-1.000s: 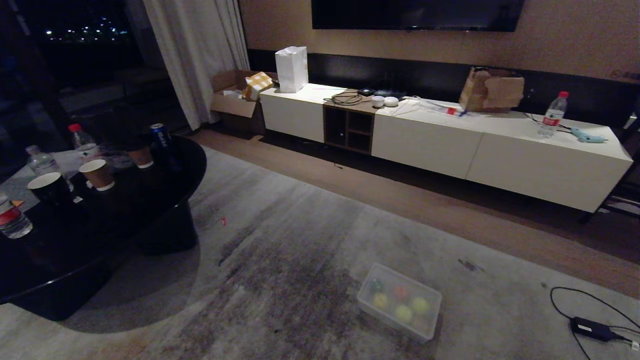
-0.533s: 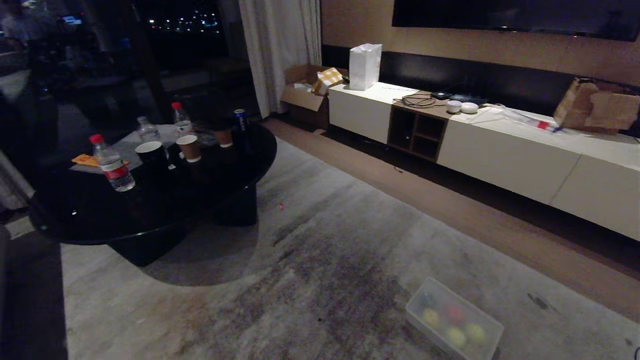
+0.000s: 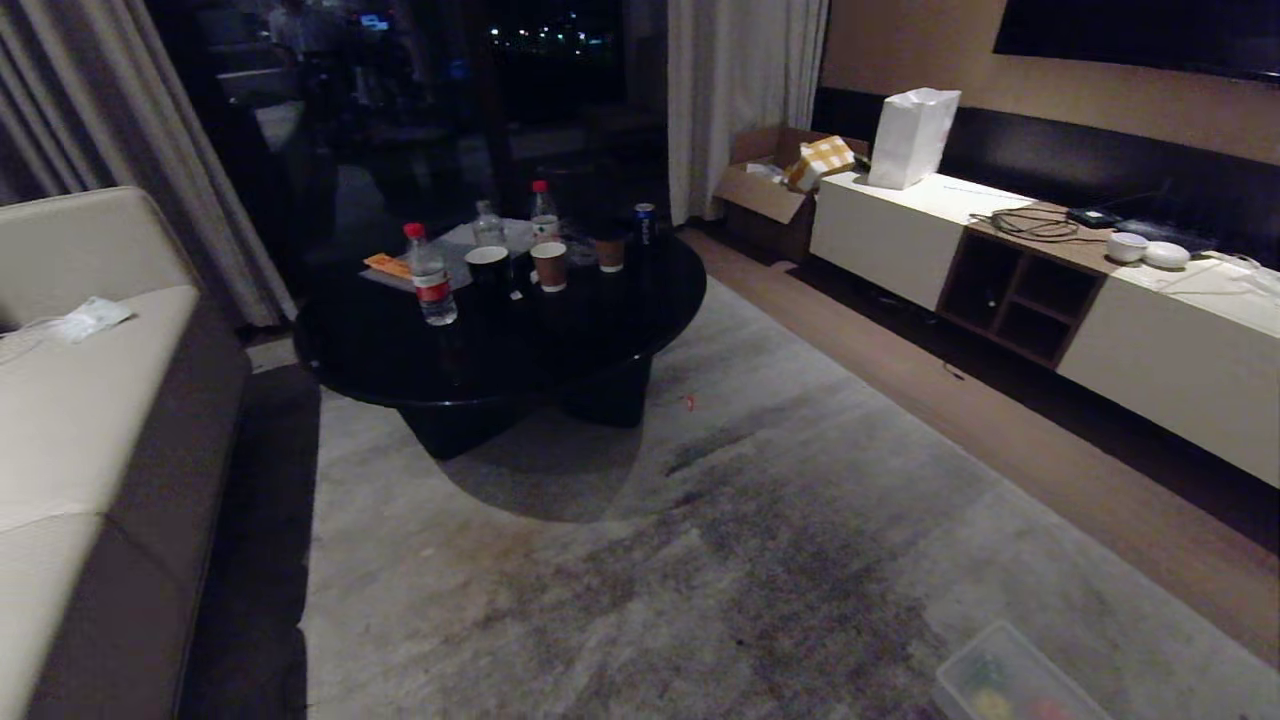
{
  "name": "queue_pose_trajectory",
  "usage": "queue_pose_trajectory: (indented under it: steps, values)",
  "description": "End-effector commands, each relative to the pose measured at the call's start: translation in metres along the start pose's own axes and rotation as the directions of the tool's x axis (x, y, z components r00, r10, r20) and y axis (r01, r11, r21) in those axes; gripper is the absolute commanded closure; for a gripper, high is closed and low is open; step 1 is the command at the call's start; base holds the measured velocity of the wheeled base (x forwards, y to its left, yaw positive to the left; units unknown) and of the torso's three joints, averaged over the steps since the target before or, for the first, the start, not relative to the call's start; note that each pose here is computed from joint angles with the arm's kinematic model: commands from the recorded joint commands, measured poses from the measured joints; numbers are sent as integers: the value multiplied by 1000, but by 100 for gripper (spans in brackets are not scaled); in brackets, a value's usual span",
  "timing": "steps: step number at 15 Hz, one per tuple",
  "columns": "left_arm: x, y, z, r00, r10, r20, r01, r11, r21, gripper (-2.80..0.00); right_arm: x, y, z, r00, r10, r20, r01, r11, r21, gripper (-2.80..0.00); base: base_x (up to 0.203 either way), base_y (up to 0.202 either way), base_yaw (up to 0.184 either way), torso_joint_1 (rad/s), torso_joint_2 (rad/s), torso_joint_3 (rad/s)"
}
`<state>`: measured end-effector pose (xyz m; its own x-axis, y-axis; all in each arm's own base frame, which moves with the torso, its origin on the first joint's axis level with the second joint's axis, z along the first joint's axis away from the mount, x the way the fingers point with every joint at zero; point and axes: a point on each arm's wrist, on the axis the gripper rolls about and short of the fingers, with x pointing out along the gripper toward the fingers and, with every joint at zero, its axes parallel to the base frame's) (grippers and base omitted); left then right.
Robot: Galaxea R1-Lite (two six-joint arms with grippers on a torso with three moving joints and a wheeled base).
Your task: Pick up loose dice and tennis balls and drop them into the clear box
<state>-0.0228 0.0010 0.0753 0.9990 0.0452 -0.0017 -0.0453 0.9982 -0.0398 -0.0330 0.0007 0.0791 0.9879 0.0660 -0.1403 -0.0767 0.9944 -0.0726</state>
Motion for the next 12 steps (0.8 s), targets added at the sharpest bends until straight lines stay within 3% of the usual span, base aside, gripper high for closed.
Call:
queue_pose_trajectory:
  steps: [1, 12]
  values:
    - [0, 0, 0, 1000, 1, -3, -1, 1000, -1, 0, 0, 0, 0, 1000, 2, -2, -2, 1000, 0, 0, -2, -6, 162, -2, 0, 2]
    - [0, 0, 0, 1000, 2, -3, -2, 1000, -6, 0, 0, 0, 0, 1000, 1, -1, -1, 1000, -2, 0, -1, -7, 157, 3, 3, 3]
